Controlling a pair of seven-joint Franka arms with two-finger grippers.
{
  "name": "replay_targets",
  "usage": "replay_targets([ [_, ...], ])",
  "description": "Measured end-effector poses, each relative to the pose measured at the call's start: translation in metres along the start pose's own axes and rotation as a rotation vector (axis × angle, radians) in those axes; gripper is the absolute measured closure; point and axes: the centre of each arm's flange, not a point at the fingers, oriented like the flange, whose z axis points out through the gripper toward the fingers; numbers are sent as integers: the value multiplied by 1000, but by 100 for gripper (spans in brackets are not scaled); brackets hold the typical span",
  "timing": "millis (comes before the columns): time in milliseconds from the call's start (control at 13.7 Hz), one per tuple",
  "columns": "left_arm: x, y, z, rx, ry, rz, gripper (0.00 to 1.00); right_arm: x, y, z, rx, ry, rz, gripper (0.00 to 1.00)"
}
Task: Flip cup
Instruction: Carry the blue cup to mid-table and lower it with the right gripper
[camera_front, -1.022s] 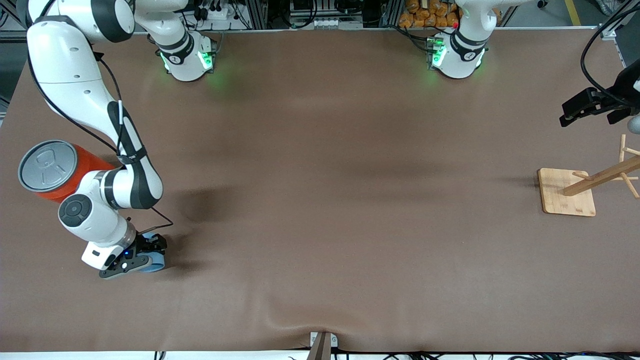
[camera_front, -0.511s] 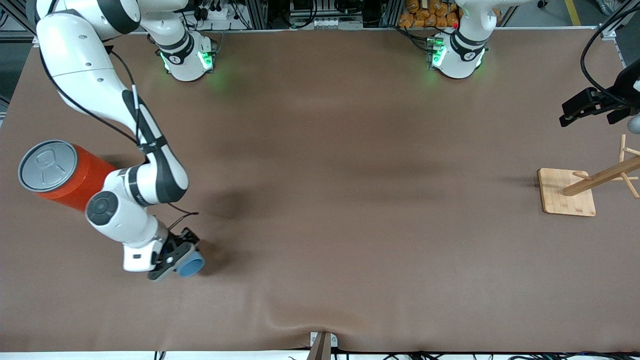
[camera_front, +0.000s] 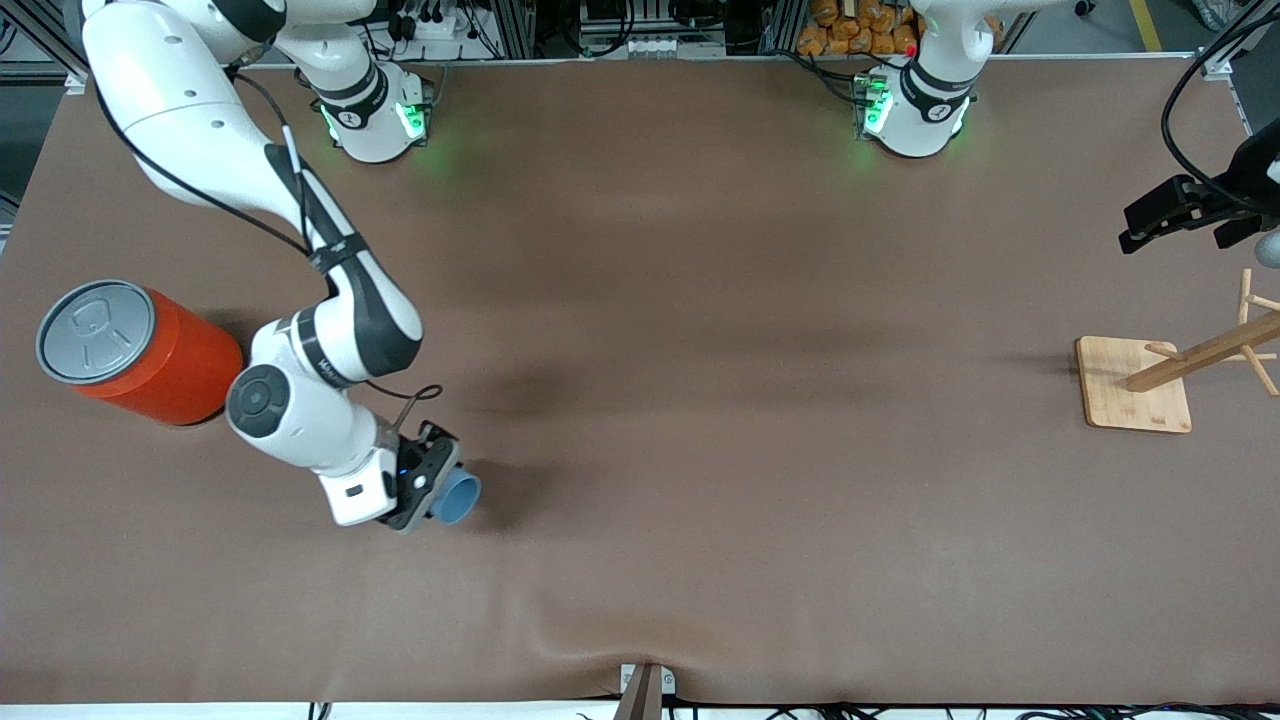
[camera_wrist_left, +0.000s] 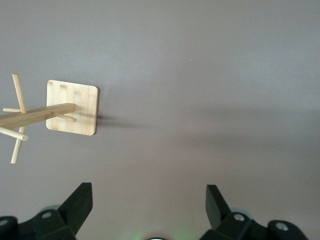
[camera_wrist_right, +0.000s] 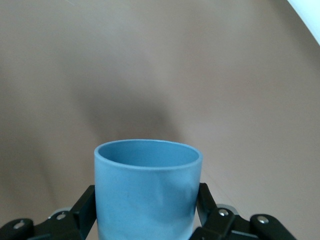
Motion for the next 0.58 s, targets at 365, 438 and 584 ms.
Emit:
replay_targets([
  [365, 2, 0, 3, 0, -5, 0, 0, 110, -124, 14, 74, 20, -223, 17],
  [438, 2, 0, 4, 0, -7, -1, 0, 129, -156, 21, 86, 15, -270, 17],
  [584, 3, -1, 4, 0, -8, -1, 0, 155, -206, 33, 102, 0, -335, 17],
])
